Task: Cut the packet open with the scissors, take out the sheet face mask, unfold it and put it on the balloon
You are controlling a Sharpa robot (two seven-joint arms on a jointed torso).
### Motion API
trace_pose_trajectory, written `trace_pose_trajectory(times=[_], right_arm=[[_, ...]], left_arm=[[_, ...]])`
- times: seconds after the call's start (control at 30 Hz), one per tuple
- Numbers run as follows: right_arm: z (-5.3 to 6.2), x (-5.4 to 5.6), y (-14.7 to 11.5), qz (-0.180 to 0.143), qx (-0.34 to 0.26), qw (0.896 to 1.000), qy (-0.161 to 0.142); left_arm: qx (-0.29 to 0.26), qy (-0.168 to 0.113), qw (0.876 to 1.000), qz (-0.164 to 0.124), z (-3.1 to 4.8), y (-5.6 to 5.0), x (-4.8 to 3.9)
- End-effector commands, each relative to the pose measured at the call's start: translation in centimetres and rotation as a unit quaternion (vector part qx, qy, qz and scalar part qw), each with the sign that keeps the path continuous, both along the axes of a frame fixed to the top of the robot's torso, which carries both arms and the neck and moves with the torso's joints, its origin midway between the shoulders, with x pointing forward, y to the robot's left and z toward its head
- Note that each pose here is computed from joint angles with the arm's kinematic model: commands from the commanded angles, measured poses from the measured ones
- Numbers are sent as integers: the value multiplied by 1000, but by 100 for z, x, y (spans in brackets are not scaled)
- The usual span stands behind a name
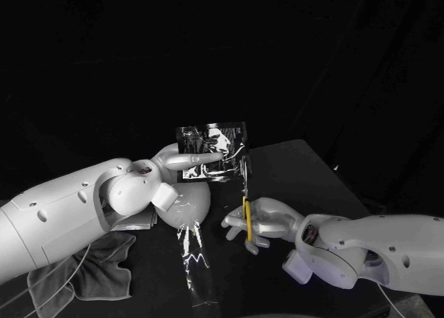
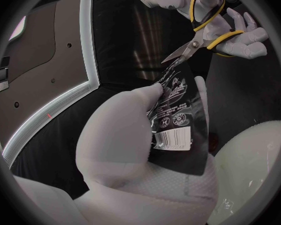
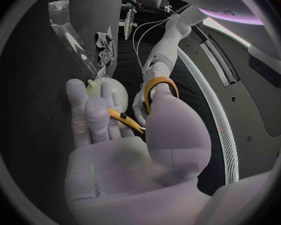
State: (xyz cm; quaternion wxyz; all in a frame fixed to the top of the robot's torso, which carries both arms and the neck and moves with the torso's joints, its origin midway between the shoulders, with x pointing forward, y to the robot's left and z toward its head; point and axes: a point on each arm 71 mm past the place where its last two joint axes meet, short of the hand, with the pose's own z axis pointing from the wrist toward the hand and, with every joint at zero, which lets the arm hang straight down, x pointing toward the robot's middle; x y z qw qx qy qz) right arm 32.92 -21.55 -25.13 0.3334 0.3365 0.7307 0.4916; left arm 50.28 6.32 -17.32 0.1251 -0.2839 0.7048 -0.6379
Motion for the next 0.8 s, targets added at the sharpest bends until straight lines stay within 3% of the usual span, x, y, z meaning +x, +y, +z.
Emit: trace_pose_trajectory(times=[0.03,0.8], right_arm=[[15,-6,30,12,6,1000,-4],[24,12,-55,-6,-6,1000,-10]], left_arm=[[1,-3,1000,-10,14,-30,-16],[22,-16,1000,-1,-3,-9,3]])
